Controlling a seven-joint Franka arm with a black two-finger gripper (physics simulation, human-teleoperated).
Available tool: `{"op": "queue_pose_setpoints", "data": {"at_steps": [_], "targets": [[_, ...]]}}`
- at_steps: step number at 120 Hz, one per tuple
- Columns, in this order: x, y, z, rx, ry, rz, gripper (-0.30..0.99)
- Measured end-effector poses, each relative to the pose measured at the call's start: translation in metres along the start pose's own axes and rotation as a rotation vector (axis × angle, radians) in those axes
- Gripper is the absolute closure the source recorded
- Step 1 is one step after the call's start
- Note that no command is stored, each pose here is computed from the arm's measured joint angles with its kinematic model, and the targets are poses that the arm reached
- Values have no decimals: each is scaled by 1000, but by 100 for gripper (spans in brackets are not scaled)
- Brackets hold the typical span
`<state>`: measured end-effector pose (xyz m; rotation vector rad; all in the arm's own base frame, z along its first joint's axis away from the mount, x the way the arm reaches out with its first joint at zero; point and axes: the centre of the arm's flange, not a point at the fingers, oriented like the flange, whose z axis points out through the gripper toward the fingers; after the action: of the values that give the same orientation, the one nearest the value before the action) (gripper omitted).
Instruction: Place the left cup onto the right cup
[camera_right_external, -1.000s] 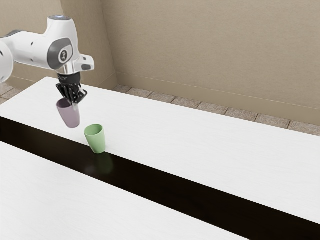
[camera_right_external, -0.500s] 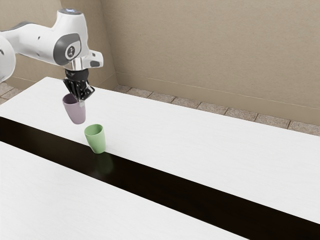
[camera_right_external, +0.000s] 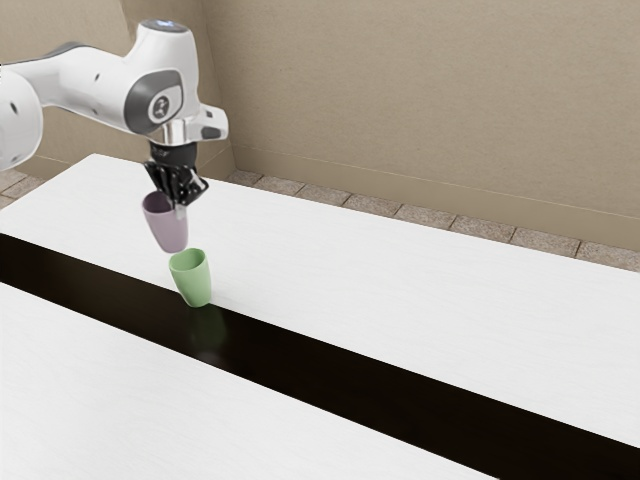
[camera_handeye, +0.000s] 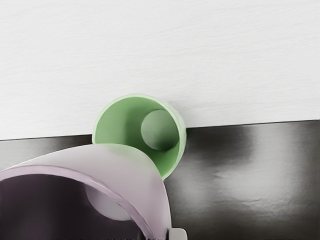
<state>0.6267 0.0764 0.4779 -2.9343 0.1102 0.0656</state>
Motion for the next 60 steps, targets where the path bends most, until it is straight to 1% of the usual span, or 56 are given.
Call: {"op": "queue_pose_setpoints", "data": {"at_steps": [28,60], "targets": [[3,8,5,-1,-5,-4,79],[11,14,14,13,-15,-4,79]]}}
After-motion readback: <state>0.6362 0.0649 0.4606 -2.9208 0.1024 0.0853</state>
